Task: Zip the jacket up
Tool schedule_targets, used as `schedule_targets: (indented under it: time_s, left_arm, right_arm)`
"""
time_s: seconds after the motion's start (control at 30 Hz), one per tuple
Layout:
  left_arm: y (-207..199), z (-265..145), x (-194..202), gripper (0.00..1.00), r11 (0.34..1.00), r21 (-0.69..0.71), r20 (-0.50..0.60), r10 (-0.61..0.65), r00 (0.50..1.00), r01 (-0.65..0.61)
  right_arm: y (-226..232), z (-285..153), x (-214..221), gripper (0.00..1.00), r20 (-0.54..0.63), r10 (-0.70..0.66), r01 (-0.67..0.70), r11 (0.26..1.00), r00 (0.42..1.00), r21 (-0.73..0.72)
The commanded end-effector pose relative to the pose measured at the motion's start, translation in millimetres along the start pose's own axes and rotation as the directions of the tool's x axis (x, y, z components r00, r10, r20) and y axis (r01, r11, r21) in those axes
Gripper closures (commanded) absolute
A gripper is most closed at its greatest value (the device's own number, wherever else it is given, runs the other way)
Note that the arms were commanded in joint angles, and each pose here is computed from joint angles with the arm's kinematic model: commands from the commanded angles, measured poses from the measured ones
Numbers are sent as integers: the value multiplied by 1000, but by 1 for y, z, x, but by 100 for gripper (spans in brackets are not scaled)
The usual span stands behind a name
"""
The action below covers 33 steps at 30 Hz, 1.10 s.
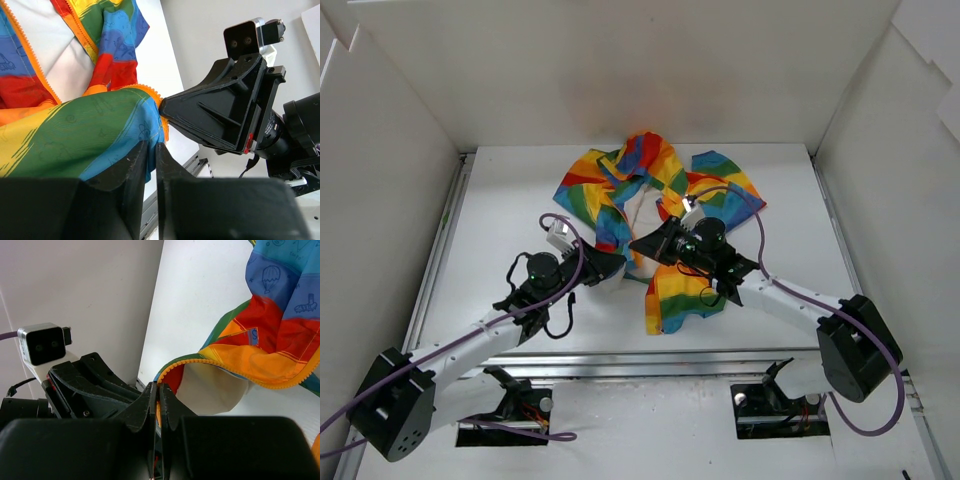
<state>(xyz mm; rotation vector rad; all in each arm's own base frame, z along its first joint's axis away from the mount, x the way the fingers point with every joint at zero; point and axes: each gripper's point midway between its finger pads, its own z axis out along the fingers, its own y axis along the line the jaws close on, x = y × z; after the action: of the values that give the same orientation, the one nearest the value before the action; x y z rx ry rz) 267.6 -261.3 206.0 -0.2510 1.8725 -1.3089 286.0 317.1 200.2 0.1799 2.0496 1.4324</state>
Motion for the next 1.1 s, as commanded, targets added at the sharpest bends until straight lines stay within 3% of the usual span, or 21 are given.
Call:
schedule_targets:
  time_s: [0.0, 0.1, 0.43, 0.47, 0.5, 0.6, 0.7, 0.77, 0.8, 0.9, 1.07]
  left_arm:
    - [-30, 0, -21, 93, 995, 97, 70, 27, 997, -33]
    - [-31, 2, -21, 100, 995, 98, 67, 28, 997, -35]
    - [-38, 2, -33, 100, 994, 101, 116, 16, 993, -27]
    - [-37, 2, -35, 100, 995, 95, 128, 2, 992, -14]
    - [-31, 1, -38, 100, 997, 73, 152, -10, 988, -1]
    - [-21, -3, -48, 100, 999, 13, 211, -38, 977, 36]
    - [-13, -13, -61, 100, 998, -50, 278, -24, 960, 40]
    - [-1, -22, -72, 100, 990, -132, 337, -5, 942, 52]
    - [1, -25, -75, 100, 987, -148, 349, -1, 937, 56]
    - [8, -29, -79, 100, 978, -199, 364, 18, 931, 59]
    - [19, -25, -69, 100, 965, -257, 317, 41, 948, 44]
  right_arm:
    - [29, -2, -15, 100, 44, -25, 30, 993, 999, -114]
    - [29, -1, -15, 100, 36, -23, 27, 993, 999, -118]
    - [19, 2, -26, 99, -7, -88, 87, 995, 996, -54]
    - [17, 1, -25, 90, -15, -90, 89, 995, 996, -39]
    - [16, 0, -25, 64, -17, -97, 96, 995, 995, -25]
    - [13, -10, -29, 33, 0, -137, 137, 991, 991, 11]
    - [1, -26, -22, 22, -3, -193, 193, 978, 981, 79]
    - [-15, -41, -11, 25, -15, -193, 193, 972, 981, 131]
    - [-23, -44, -4, 53, -18, -196, 196, 968, 981, 157]
    - [-52, -60, 34, 100, -81, -167, 181, 957, 983, 227]
    - [-88, -86, 96, 100, -199, -86, 144, 943, 976, 299]
